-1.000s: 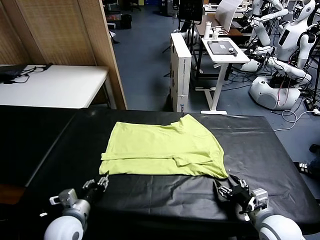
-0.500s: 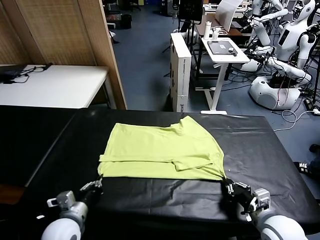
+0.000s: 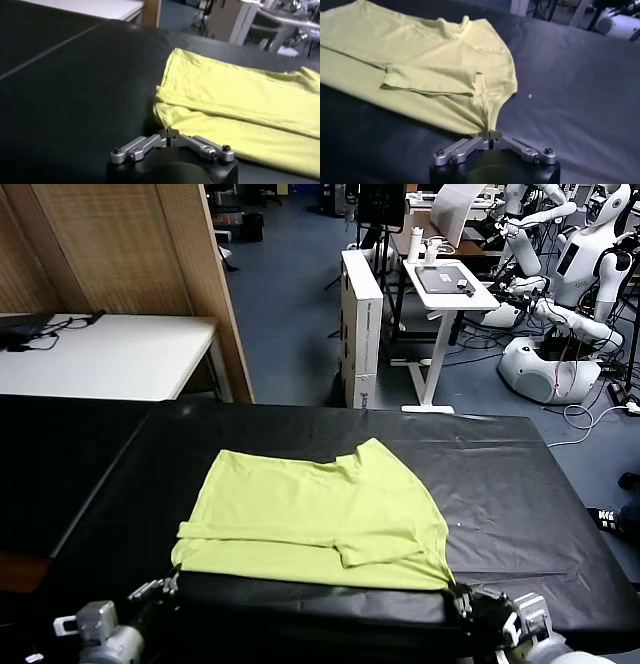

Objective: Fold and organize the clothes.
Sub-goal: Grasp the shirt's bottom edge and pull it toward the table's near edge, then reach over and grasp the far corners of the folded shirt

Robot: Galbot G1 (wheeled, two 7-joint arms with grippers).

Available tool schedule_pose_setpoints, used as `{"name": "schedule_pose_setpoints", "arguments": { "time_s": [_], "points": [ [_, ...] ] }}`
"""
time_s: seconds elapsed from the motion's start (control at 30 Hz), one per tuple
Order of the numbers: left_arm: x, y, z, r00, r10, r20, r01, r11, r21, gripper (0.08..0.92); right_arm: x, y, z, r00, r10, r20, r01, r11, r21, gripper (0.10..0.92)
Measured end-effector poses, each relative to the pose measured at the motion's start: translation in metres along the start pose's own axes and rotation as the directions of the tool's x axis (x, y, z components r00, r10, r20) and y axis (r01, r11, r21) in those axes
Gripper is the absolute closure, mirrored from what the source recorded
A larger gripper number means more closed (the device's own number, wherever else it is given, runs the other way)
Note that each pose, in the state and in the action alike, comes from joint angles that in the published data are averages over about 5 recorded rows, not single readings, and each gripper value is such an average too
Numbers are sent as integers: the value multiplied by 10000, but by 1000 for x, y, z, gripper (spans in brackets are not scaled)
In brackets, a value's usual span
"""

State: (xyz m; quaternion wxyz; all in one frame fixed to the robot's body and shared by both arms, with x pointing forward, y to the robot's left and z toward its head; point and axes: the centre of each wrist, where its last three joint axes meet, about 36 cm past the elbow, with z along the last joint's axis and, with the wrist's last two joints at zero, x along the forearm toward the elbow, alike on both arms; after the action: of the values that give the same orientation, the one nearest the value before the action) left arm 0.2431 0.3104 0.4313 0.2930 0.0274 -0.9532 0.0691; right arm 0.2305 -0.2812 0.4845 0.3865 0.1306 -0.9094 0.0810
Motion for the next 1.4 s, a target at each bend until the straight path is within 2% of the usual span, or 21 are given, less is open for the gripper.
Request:
{"name": "schedule_pose_setpoints", "arguments": {
  "time_s": [0.1,0.17,0.3,0.37,0.47,0.57,0.67,0.77,0.9,1.1,1.2,1.4],
  "points": [
    [6,4,1,9999,-81,-129,80,9999,-105,852,3,2,-1,9999,-7,-129,8,10000,46,862],
    [8,5,1,9997,-147,-174,145,9998,-122,852,5,3,-1,9998,19,-184,-18,10000,64,790],
    [10,4,-1,9994,-288,-204,287,9996,-61,843,9,4,-1,9997,100,-214,-99,9999,65,551],
    [12,3,-3,9992,-327,-212,326,9995,-45,786,12,5,-2,9998,55,-193,-54,10000,34,418],
    [13,4,-3,9988,-442,-231,441,9990,-61,616,17,4,-8,9999,-151,-46,151,9999,-76,237],
    [14,6,-3,9978,-612,-263,611,9981,-72,427,22,-1,-19,9990,-366,244,369,9992,-134,137],
    [15,8,-6,9973,-673,-277,672,9977,-39,240,22,-10,-34,9963,-519,679,527,9986,-95,118],
    [17,11,-14,9978,-633,-205,634,9980,40,122,15,-22,-53,9893,-594,1330,599,9982,7,116],
    [17,17,-31,9981,-597,124,595,9982,121,95,-11,-49,-83,9767,-396,2108,409,9992,-17,115],
    [3,26,-60,9971,-183,742,207,9993,-310,93,-62,-88,-125,9645,-157,2637,248,9992,-311,115],
    [-11,29,-76,9955,141,934,-111,9994,-327,92,-85,-98,-143,9624,-120,2715,253,9986,-455,115],
    [-46,33,-109,9934,575,991,-555,9982,-228,92,-135,-108,-168,9709,-346,2371,543,9955,-771,115]
  ]
}}
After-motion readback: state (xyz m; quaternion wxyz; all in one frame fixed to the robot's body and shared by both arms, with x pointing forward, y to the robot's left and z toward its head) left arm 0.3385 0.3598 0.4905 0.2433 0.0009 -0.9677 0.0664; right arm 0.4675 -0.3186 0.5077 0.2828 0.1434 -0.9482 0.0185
